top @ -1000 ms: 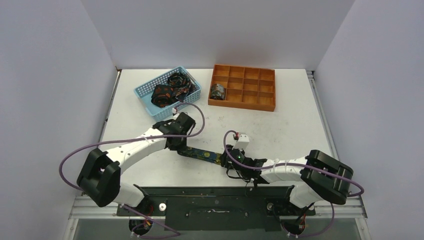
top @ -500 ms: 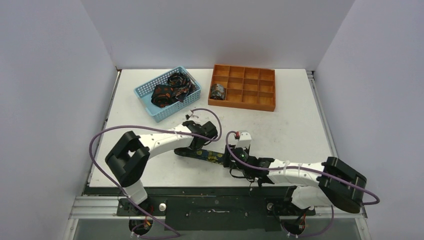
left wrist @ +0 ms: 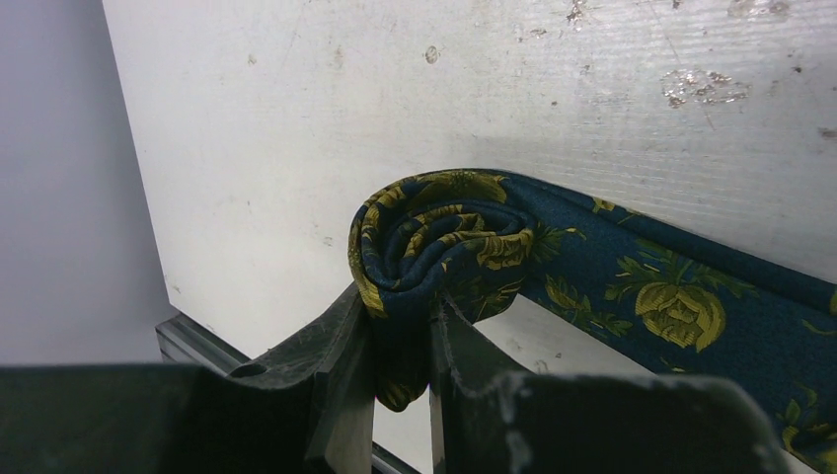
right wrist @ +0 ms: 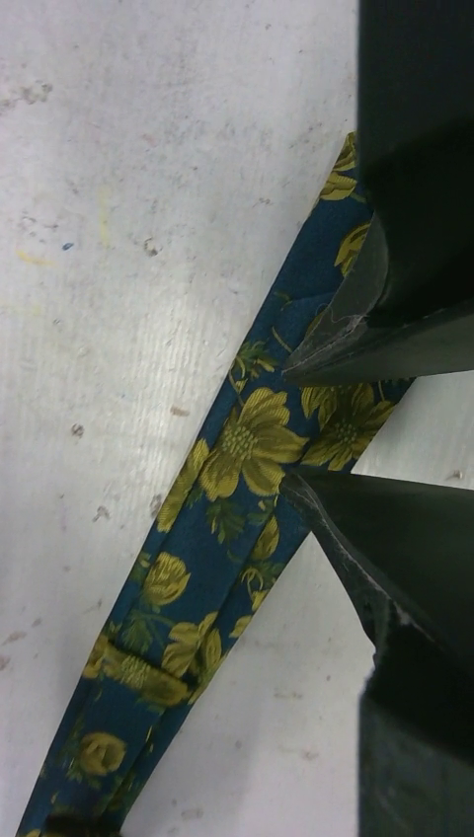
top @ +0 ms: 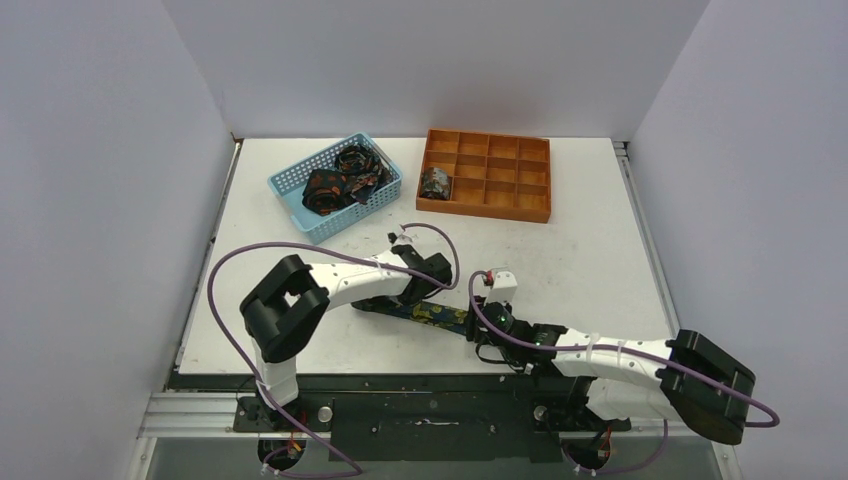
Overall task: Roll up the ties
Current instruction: Roll the tie at the center of the board.
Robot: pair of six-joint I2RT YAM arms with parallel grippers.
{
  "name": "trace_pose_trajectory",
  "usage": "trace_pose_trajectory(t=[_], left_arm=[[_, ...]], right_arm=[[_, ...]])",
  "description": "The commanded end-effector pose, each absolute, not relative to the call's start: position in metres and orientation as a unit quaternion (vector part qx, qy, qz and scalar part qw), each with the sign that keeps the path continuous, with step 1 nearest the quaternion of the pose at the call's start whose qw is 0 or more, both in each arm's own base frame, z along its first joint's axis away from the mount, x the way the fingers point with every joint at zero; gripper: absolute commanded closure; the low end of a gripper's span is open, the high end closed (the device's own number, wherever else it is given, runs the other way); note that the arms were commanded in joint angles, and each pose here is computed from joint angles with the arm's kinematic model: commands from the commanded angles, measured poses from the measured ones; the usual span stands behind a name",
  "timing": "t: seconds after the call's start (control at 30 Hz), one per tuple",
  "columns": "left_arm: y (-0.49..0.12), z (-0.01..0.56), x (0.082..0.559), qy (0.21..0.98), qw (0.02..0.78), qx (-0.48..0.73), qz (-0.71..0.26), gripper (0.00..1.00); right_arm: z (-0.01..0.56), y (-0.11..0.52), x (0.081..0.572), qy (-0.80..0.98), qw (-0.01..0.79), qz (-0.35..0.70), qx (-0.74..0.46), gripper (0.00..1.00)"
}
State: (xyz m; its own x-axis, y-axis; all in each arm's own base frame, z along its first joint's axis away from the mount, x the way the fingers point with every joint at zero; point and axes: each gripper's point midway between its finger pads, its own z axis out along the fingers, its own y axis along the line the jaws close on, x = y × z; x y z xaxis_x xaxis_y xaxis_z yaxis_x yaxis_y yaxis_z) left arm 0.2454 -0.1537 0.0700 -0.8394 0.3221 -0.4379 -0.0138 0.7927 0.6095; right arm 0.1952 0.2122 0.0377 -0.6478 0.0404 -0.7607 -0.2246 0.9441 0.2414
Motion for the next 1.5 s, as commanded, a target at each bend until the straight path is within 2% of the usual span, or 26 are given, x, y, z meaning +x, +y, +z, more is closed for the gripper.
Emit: trace_pose_trajectory(t=[0.0,0.23,0.37,0.57,0.77,0.83,1.3,1.47], left_arm=[[-0.168,0.076,0.249,0.909,0.286,0.075,0.294,1.00],[-0.194,0.058,0.242,0.932,0.270,0.078,0.229,1.00],[-0.205,0.054,0.240,0.935,0.268,0.086,0.217,0.92],[-0.219,0.049,0.238,0.944,0.264,0.086,0.177,0.73],[-0.235,0.046,0.235,0.954,0.258,0.089,0.129,0.47],[-0.240,0.047,0.234,0.955,0.258,0.089,0.115,0.42],[-0.239,0.095,0.235,0.953,0.289,0.079,0.051,0.27],[-0.215,0.125,0.234,0.946,0.318,0.055,0.042,0.25]], right_arm=[[0.026,0.210,0.195,0.897,0.408,0.167,-0.036,0.63],[0.010,0.204,0.191,0.904,0.394,0.168,-0.025,0.64],[0.005,0.203,0.190,0.906,0.390,0.164,-0.026,0.64],[0.000,0.202,0.187,0.908,0.385,0.165,-0.023,0.64],[0.005,0.201,0.187,0.906,0.388,0.169,-0.021,0.64],[0.010,0.202,0.188,0.904,0.391,0.172,-0.020,0.63],[0.079,0.211,0.202,0.881,0.432,0.190,-0.040,0.53],[0.113,0.250,0.197,0.858,0.425,0.272,-0.095,0.52]])
